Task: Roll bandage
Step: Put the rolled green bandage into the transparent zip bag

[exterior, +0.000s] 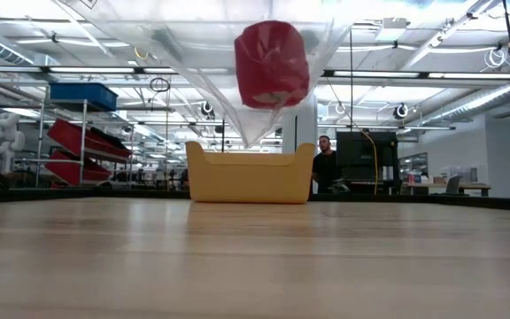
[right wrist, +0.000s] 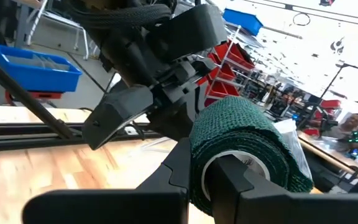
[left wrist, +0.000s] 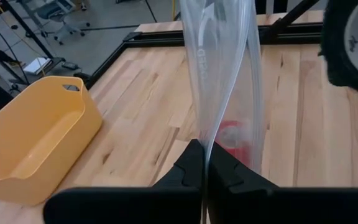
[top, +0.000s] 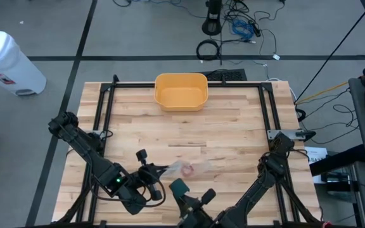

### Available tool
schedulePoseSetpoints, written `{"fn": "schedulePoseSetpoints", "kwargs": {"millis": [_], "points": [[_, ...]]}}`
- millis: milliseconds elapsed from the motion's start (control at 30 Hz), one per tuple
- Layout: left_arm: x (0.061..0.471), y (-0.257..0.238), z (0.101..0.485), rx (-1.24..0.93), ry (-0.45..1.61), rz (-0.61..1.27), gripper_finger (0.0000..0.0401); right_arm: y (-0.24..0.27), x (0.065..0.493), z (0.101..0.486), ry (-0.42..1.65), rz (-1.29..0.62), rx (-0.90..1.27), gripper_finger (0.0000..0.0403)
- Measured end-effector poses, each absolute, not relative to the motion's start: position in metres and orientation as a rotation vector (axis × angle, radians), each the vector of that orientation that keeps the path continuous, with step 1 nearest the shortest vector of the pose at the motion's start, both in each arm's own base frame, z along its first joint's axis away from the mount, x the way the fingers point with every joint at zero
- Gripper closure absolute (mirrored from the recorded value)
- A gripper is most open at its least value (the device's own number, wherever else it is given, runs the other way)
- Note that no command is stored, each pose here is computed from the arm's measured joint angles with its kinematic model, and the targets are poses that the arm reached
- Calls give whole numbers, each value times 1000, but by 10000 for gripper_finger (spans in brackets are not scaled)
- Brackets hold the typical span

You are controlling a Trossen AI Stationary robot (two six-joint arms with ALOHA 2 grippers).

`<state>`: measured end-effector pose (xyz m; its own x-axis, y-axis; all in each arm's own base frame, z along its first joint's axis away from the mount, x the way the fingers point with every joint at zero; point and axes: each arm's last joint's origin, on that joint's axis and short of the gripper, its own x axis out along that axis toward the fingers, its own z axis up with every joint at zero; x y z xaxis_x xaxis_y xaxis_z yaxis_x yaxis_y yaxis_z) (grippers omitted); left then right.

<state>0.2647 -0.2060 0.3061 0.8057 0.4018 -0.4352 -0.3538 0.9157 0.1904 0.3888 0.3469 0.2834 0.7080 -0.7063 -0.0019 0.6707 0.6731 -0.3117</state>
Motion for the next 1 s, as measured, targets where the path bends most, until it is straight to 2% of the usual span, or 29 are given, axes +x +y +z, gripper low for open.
{"fn": "schedulePoseSetpoints", "kwargs": {"millis": [733, 1000], "points": [[268, -201, 306, 128, 497, 415, 401, 309, 423, 286, 189, -842, -369, 380], [263, -206, 305, 168, 513, 385, 401, 306, 423, 284, 199, -845, -386, 380]]}}
